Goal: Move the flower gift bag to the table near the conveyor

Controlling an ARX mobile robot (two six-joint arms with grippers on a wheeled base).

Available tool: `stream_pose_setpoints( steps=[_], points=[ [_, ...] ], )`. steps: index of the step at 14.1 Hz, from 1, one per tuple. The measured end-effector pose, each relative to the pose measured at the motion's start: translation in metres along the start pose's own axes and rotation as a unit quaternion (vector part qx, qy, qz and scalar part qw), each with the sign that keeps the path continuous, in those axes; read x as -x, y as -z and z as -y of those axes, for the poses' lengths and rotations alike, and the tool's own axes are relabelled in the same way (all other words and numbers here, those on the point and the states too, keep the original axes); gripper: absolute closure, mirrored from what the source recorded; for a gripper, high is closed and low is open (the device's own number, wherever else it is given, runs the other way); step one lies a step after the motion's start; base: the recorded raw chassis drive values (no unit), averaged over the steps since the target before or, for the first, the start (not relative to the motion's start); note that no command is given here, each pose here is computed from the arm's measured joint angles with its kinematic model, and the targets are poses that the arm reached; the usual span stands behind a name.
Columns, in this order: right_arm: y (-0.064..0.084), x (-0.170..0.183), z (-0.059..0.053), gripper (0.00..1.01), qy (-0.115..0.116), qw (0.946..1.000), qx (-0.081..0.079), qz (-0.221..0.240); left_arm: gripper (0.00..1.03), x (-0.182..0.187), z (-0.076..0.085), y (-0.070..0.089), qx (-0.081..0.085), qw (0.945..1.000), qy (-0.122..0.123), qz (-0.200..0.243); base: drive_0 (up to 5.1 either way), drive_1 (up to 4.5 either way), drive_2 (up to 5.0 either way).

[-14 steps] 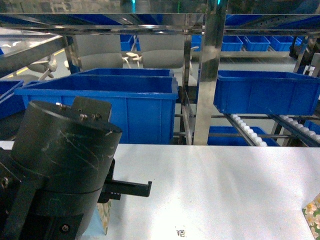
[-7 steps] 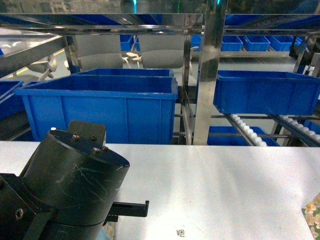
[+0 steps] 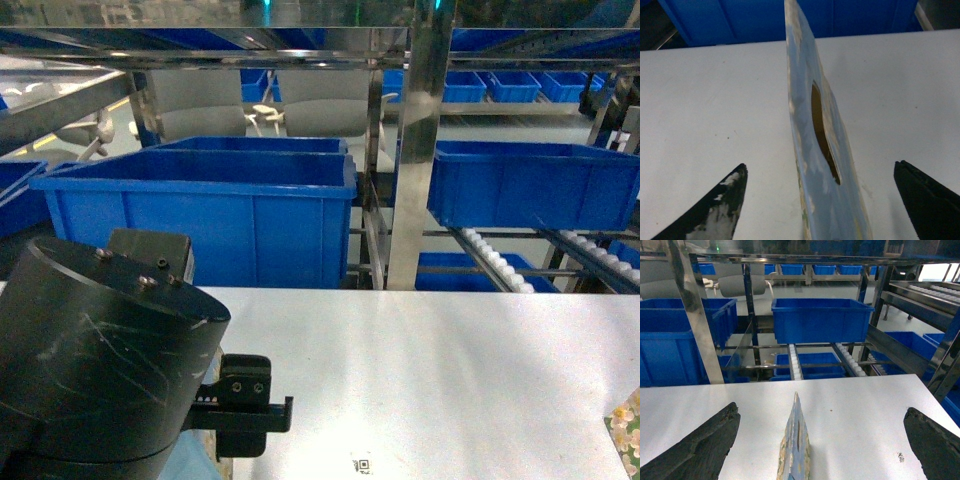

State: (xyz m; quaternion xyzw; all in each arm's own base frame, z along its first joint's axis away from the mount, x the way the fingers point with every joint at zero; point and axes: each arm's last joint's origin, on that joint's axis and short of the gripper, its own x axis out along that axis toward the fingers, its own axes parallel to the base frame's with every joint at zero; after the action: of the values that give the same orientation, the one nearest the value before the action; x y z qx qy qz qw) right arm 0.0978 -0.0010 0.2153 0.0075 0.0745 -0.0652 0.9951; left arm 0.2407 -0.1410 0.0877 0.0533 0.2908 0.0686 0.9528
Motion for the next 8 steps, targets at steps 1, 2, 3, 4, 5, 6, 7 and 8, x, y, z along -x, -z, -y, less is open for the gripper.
stream_pose_setpoints(
  steps=[1,2,3,4,5,6,7,8],
  points=[
    [0.0,0.0,0.0,0.03,0.0,1.0,0.0,0.0,0.04,0.004,-0.003,-0.007,0.002,1.0,0.002,0.009,0.0,0.0,0.0],
    [0.0,0.0,0.0,0.03,0.0,1.0,0.0,0.0,0.05,0.007,-0.006,-0.014,0.003,0.9998,0.002,0.017,0.0,0.0,0.0],
    [0.0,0.0,0.0,0.03,0.0,1.0,0.0,0.0,0.05,0.013,-0.007,-0.022,0.0,0.9996,0.005,0.029,0.0,0.0,0.0],
    [0.0,0.0,0.0,0.03,0.0,1.0,0.0,0.0,0.05,0.018,-0.01,-0.029,-0.003,0.9992,0.007,0.04,0.0,0.0,0.0],
    [0.0,0.0,0.0,0.03,0.0,1.0,0.0,0.0,0.05,0.025,-0.014,-0.038,-0.005,0.9985,0.012,0.052,0.0,0.0,0.0],
    [0.0,0.0,0.0,0.03,0.0,1.0,0.0,0.0,0.05,0.035,-0.019,-0.047,-0.004,0.9977,0.013,0.066,0.0,0.0,0.0],
    [0.0,0.0,0.0,0.03,0.0,1.0,0.0,0.0,0.05,0.047,-0.025,-0.058,0.001,0.9961,0.023,0.085,0.0,0.0,0.0],
    [0.0,0.0,0.0,0.03,0.0,1.0,0.0,0.0,0.05,0.057,-0.03,-0.066,0.005,0.9945,0.028,0.101,0.0,0.0,0.0]
  ],
)
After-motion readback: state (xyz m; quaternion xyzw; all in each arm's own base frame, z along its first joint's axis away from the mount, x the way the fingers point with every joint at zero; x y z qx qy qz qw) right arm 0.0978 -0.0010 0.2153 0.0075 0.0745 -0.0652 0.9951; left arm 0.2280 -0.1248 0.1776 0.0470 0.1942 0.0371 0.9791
